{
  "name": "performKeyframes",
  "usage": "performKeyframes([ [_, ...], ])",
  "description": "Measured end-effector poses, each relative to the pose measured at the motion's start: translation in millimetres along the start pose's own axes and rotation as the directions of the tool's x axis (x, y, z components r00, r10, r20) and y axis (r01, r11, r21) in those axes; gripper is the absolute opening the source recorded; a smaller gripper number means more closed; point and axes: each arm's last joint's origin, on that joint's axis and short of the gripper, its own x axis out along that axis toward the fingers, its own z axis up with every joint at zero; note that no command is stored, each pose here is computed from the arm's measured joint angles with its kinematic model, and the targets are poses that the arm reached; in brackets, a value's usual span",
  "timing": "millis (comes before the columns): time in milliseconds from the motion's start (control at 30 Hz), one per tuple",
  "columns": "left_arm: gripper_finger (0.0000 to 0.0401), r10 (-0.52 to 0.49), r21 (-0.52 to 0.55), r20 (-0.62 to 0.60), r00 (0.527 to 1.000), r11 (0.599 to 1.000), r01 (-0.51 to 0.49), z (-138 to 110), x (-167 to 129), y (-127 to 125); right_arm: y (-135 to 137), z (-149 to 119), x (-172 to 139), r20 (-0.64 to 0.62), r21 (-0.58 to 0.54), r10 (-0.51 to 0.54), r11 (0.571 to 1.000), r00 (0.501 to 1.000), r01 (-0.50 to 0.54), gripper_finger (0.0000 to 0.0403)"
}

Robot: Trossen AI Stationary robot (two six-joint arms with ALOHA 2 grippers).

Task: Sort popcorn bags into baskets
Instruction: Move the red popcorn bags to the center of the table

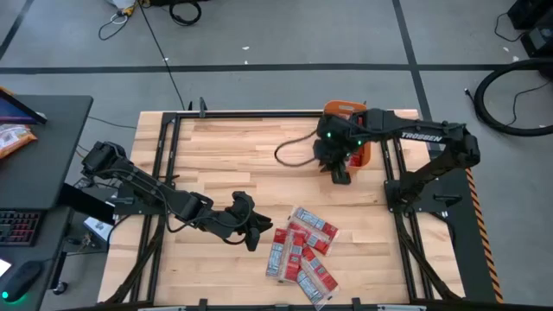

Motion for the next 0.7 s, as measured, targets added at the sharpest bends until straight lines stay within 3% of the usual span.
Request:
performKeyframes([
  [500, 0.0107, 0.0, 0.0, 0.0, 1.0, 1.0, 0.0, 0.0, 0.0, 0.0, 80.7, 19.7, 12.6, 0.112, -0.139, 0.144, 0.982, 0.983, -0.128, 0.0105],
  [700, 0.0107, 0.001, 0.001, 0.0, 1.0, 1.0, -0.001, -0.5, 0.6, 0.1, 108.6, 15.9, 32.6, 0.145, -0.159, 0.195, 0.972, 0.97, -0.172, 0.0105],
])
